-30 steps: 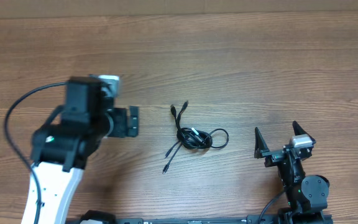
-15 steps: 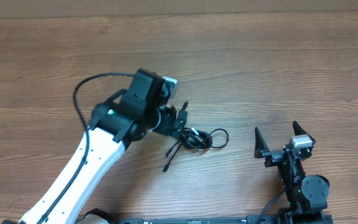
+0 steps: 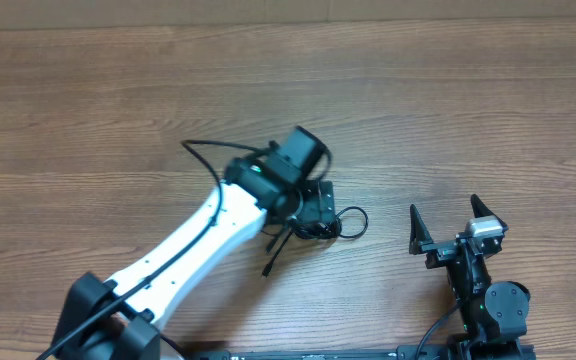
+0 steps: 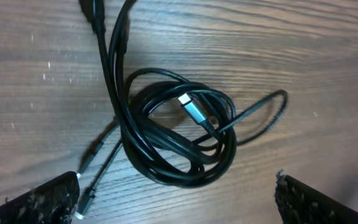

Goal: Untangle cables
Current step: 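Reach the left gripper forward over the black cable bundle, then close the left gripper on the cable bundle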

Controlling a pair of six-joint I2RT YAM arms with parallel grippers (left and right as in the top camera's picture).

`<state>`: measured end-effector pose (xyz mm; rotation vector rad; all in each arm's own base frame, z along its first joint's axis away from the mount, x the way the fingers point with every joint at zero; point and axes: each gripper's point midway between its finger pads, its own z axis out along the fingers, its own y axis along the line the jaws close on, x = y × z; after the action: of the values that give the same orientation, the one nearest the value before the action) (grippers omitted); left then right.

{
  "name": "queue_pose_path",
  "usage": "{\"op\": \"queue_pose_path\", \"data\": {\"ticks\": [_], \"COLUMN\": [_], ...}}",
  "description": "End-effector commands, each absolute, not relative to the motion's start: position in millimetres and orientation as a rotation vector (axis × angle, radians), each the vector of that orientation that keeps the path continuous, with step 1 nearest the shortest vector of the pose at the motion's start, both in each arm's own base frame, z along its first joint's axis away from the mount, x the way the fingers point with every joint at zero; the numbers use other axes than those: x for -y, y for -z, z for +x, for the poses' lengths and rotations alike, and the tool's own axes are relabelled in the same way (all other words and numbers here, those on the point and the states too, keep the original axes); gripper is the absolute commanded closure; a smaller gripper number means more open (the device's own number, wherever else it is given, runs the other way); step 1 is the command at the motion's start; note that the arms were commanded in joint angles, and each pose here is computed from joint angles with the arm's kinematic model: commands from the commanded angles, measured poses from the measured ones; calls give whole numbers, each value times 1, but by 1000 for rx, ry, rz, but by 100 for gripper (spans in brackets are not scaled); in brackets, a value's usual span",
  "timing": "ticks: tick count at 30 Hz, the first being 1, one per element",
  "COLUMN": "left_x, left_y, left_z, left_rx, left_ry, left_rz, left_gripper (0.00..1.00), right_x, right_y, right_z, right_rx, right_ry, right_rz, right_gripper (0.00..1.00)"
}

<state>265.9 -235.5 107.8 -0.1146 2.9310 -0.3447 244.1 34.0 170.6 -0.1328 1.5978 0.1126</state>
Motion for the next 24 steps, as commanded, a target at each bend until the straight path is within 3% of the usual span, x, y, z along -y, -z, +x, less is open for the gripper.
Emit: {"op": "queue_pose_path", "data": {"ticks": [1,8,24], "left_x": [232,240,255], "left_y": [-106,-91,-54], "left_z": [278,275,269], "left_rx": [-2830,-2790,-2882], "left_ry": [229,272,261], "left_rz": [-441,-865,-948], "left_gripper": [0,1,0], "right_x": [-31,-31,-31], "right_y": [-170,-170,-170], "right_z": [244,244,244], "right_rx": [-1591,-1591,-1591], "right_ry": [-105,-105,-104], "right_rz": [-120,-120,-120], "right_gripper": [0,0,0]}}
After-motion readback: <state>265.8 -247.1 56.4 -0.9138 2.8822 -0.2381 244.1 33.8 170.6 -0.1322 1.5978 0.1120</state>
